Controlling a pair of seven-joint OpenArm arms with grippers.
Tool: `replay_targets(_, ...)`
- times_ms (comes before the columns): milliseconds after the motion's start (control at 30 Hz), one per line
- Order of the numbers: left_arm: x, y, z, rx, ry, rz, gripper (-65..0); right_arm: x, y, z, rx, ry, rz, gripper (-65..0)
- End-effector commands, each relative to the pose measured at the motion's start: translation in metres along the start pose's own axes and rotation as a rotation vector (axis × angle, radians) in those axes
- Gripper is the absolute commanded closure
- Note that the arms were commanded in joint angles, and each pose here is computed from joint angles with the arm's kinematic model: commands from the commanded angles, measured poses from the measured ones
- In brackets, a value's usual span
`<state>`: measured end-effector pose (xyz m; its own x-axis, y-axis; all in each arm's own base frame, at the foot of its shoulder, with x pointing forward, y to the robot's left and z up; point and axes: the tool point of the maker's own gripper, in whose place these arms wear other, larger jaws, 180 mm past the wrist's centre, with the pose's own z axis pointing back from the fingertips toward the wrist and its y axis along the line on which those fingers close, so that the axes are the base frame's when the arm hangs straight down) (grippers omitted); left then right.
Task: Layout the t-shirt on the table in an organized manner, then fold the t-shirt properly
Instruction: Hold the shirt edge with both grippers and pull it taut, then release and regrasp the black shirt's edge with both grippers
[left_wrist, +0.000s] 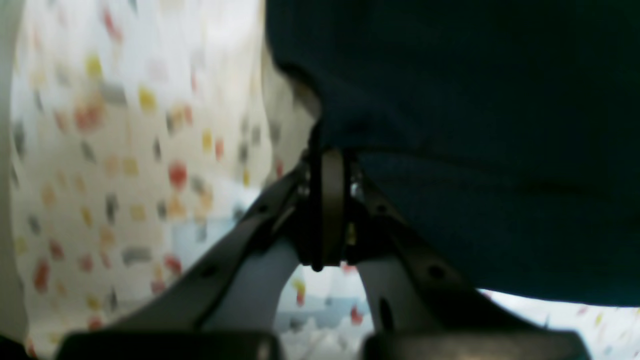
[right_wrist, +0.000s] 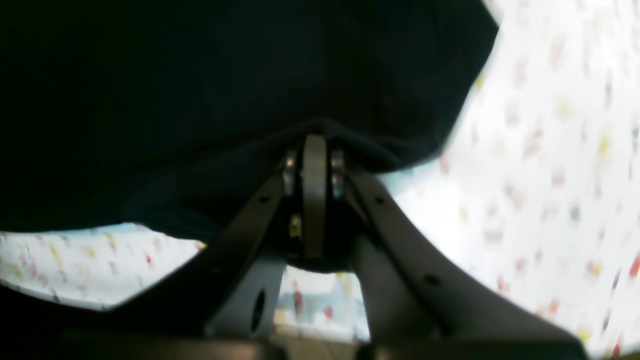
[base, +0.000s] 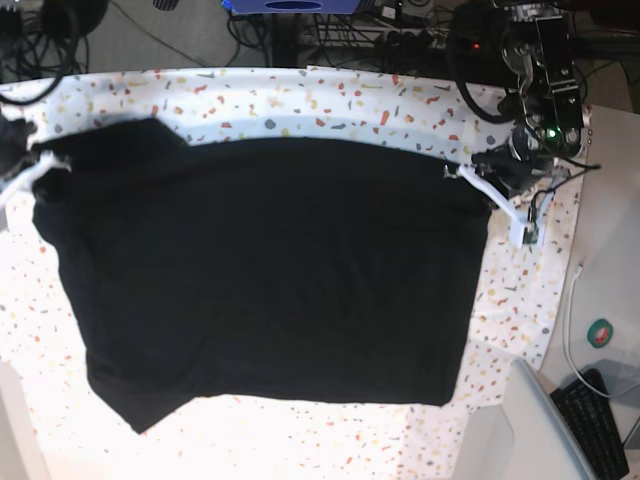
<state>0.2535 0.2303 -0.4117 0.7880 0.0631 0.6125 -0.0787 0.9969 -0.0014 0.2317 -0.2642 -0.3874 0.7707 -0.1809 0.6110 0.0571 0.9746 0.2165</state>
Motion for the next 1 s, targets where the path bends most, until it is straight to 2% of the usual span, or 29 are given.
replay_targets(0, 0.016, 0.003, 0.002, 0.011, -0.041, -0.003, 0.0, 0.022, -0.003, 0.002, -0.015, -0.047, 0.027, 0.0)
replay_targets(67, 0.029, 0.003, -0.001, 0.009, -0.062, 0.007, 0.0, 0.041, -0.009, -0.006, -0.061, -0.053, 0.056, 0.0)
replay_targets(167, 0.035, 0.003, -0.014, 0.000, -0.026, 0.030, 0.0, 0.060, -0.021, -0.020, -0.114, -0.034, 0.059, 0.0)
replay_targets(267, 0.035, 0.002, -0.027, -0.008, -0.004, 0.052, 0.0, 0.074, -0.027, -0.035, -0.125, -0.026, 0.039, 0.0)
replay_targets(367, 0.040, 0.000, -0.035, -0.017, -0.004, 0.100, 0.0, 0.082, -0.025, -0.051, -0.102, -0.009, 0.018, 0.0)
replay_targets(500, 0.044, 0.007, -0.043, -0.010, -0.005, 0.191, 0.0, 0.089, -0.007, -0.071, -0.052, 0.000, 0.066, 0.0)
replay_targets(867, 0.052, 0.011, -0.058, -0.008, -0.020, 0.226, 0.0, 0.099, 0.003, -0.105, 0.005, -0.010, 0.018, 0.0)
replay_targets(967, 0.044, 0.010, -0.065, -0.012, 0.005, 0.239, 0.0, 0.103, 0.012, -0.111, 0.022, -0.004, 0.040, 0.0)
